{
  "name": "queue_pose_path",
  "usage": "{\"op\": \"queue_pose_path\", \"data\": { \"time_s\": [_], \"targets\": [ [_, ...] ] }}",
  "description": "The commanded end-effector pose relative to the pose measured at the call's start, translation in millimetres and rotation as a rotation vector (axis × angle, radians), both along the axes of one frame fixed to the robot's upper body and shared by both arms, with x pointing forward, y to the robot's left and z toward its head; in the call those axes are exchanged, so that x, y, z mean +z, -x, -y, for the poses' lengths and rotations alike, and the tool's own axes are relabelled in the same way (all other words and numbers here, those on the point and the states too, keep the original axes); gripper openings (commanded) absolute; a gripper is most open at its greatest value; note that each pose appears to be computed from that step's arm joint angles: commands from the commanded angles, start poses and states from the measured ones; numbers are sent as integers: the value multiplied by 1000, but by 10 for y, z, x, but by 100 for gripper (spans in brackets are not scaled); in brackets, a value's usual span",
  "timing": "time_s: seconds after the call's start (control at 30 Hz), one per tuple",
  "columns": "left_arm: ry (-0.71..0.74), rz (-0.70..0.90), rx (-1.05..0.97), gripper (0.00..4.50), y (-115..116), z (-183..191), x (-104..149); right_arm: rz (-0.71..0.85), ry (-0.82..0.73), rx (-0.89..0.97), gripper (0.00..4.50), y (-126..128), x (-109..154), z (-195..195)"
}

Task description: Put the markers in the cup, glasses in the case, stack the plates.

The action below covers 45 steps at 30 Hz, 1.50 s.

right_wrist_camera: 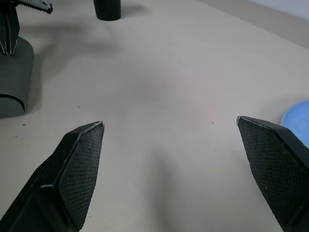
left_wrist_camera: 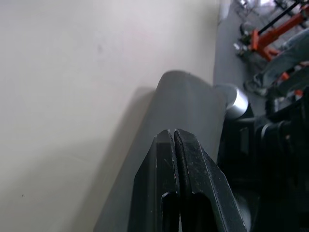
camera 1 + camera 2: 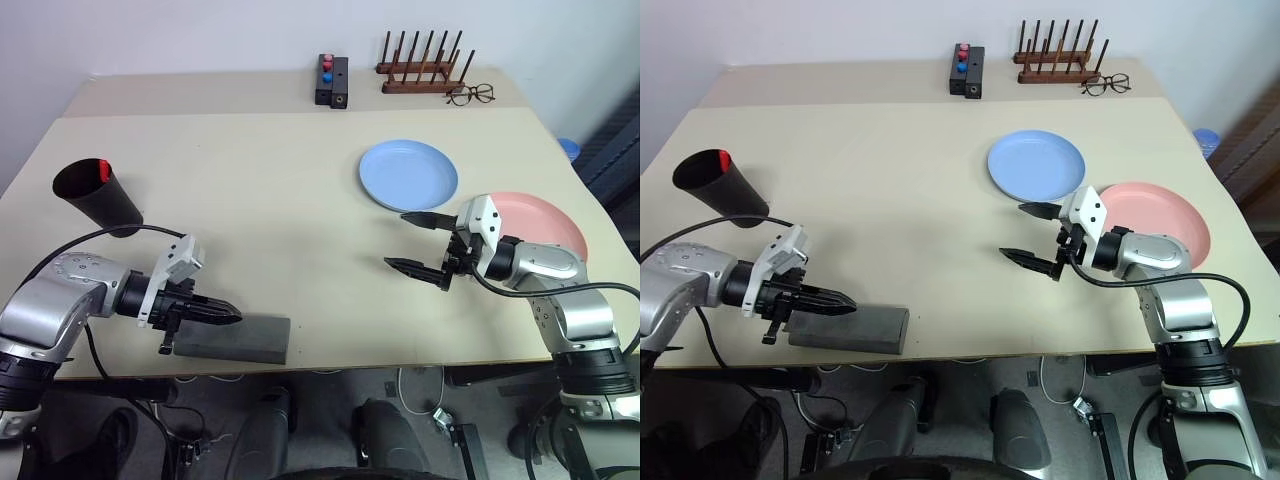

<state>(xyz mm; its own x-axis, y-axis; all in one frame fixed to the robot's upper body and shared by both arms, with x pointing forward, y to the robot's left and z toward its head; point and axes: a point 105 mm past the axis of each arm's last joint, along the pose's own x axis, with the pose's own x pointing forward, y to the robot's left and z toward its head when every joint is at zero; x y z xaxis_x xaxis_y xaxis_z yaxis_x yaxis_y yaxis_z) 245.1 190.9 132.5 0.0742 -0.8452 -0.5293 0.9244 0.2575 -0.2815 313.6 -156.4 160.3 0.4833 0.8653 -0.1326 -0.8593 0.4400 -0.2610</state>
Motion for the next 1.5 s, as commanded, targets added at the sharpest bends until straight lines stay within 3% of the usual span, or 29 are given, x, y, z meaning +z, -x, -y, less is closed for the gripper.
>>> {"op": "queue_pose_path", "data": {
  "time_s": [0.03, 0.33, 0.63, 0.87, 1.0, 1.1, 1.13, 1.27, 1.33, 1.43, 1.5],
  "targets": [
    [1, 4, -24, 6, 47, -13, 142, 48, -3, 11, 450, -6, 112, -12],
    [9, -37, -39, 6, 149, -17, 73, 50, 0, 13, 450, -19, 111, -16],
    [-77, -6, -44, 6, 193, -57, -227, 53, -2, 13, 450, -16, 114, -26],
    [39, 24, 5, 6, 70, 4, 39, 56, -4, 13, 450, -23, 121, -32],
    [238, 10, 27, 6, -31, 99, 469, 59, -3, 8, 450, -33, 136, -7],
    [398, -4, 11, 90, -69, 171, 920, 66, 3, -12, 450, -59, 158, 58],
    [425, 34, 12, 139, -110, 195, 1030, 68, 5, -20, 450, -69, 166, 86],
    [495, 215, 57, 339, -327, 271, 1213, 82, 26, -77, 450, -126, 207, 229],
    [499, 280, 63, 443, -387, 310, 1190, 79, 40, -119, 450, -159, 228, 315],
    [512, 353, 57, 448, -431, 384, 1130, 21, -19, -189, 450, -202, 332, 442],
    [538, 393, 53, 448, -436, 436, 1116, -17, 22, -272, 450, -247, 299, 607]
  ]
}}
